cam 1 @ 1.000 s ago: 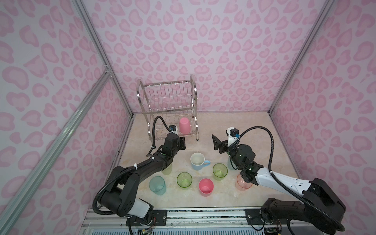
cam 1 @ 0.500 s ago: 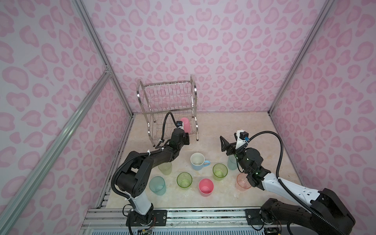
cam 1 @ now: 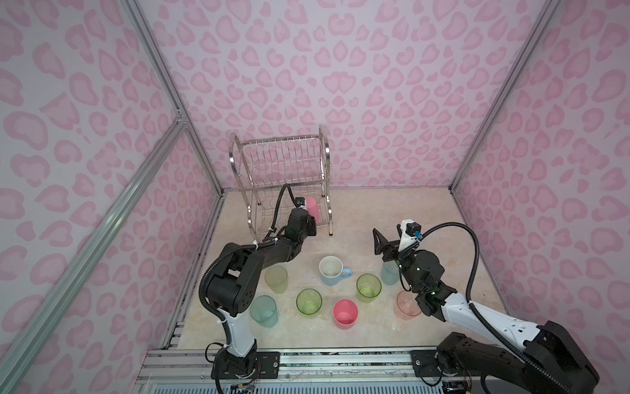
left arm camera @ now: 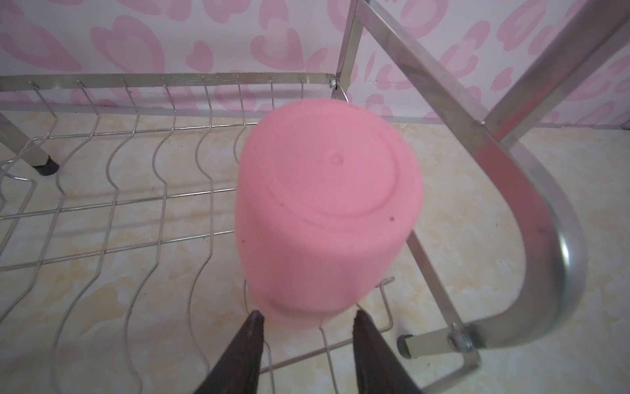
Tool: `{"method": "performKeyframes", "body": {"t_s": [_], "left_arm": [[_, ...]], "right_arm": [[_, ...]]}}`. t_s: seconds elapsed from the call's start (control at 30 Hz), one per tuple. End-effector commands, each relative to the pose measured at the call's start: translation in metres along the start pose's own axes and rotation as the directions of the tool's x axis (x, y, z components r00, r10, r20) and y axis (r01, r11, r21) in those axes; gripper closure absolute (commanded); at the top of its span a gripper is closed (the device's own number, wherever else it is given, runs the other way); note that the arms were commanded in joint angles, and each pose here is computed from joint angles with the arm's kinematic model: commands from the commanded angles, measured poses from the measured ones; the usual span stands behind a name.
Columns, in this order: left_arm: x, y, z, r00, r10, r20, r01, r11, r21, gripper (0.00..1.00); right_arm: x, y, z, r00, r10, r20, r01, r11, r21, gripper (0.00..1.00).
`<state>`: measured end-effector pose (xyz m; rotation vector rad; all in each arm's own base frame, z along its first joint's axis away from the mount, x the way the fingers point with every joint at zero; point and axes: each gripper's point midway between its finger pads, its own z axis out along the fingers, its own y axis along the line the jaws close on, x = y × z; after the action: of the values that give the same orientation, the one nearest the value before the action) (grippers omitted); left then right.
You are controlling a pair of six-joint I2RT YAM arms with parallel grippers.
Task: Load the cups into the dish rack
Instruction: 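Push the pink cup farther into the rack with the left gripper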
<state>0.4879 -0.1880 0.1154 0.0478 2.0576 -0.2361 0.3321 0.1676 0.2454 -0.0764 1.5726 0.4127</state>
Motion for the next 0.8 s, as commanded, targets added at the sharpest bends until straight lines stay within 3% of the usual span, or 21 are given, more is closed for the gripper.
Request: {"method": "performKeyframes", "body": {"t_s": [0.0, 0.77], "left_arm": [[-0.006, -0.002, 0.008, 1.000, -0.017, 0.006, 0.017, 1.000, 0.018, 0.54], [-0.032, 0.001, 0.049, 0.993, -0.113, 0.041, 0.111, 0.993, 0.033, 0.54]], "right_arm": [[0.003, -0.003, 0.000, 1.000, 0.001, -0.002, -0.001, 1.000, 0.011, 0.11], [0.017, -0.009, -0.005, 0.999, 0.010, -0.036, -0.009, 1.000, 0.029, 0.10]]}}
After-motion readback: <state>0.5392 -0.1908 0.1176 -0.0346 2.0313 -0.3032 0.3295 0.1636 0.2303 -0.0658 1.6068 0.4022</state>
